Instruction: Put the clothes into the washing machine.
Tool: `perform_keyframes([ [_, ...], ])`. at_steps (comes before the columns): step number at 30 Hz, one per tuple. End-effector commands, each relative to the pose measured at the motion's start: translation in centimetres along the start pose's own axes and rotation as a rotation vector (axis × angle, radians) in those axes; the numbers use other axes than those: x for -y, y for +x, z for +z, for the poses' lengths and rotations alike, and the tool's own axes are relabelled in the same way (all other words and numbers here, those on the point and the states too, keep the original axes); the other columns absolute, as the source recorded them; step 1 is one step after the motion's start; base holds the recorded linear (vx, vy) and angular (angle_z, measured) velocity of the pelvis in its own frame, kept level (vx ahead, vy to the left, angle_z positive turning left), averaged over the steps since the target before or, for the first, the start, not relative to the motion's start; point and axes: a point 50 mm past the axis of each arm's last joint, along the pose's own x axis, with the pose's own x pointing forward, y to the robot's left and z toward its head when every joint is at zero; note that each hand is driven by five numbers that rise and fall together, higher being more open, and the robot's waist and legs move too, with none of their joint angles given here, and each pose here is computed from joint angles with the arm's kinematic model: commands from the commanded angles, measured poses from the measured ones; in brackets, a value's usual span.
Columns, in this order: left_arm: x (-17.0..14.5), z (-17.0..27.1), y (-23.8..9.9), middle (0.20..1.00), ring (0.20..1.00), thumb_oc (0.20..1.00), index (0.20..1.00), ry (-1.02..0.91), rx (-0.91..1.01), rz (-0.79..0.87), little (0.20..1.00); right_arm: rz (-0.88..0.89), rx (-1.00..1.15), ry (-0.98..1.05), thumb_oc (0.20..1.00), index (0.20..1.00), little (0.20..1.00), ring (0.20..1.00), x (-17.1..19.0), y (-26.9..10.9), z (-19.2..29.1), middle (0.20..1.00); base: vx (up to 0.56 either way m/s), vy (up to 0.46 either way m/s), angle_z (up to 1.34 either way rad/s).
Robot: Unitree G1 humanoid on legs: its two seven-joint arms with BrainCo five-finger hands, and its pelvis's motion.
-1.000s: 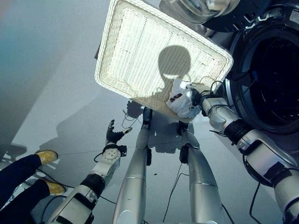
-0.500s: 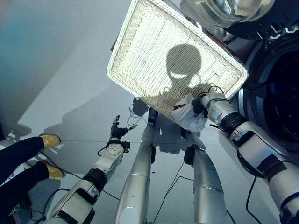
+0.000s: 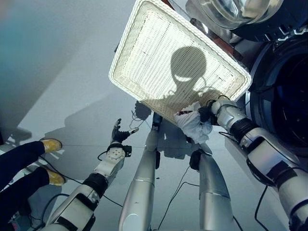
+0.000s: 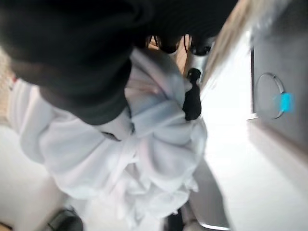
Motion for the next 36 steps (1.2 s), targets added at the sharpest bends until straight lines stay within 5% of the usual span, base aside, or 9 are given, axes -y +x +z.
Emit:
perform_keyframes([
  [1, -0.5, -0.6, -0.2, 1.0, 1.0, 1.0, 1.0, 0.004, -0.012, 0.031, 1.0, 0.066, 0.257, 0.492, 0.2, 0.2, 0.2, 0.2, -3.1, 0.7, 0.4, 0.2, 0.0, 0.0, 0.0],
  [15, -1.1, -5.8, -2.6, 1.0, 1.0, 1.0, 1.0, -0.025, -0.134, 0.095, 1.0, -0.056, 1.099, 1.56, 0.2, 0.2, 0.2, 0.2, -1.2, -3.5, -0.6, 0.2, 0.0, 0.069, -0.16],
  [24, -1.5, -7.8, -3.2, 1.0, 1.0, 1.0, 1.0, -0.017, -0.225, 0.131, 1.0, 0.021, 1.419, 1.921, 0.2, 0.2, 0.2, 0.2, -3.3, -4.5, -0.9, 0.2, 0.01, 0.068, -0.28],
  [36, -0.8, -8.5, -3.4, 1.0, 1.0, 1.0, 1.0, -0.038, -0.268, 0.128, 1.0, -0.11, 1.43, 2.125, 0.2, 0.2, 0.2, 0.2, -3.4, -4.2, -2.1, 0.2, 0.02, 0.044, -0.22],
])
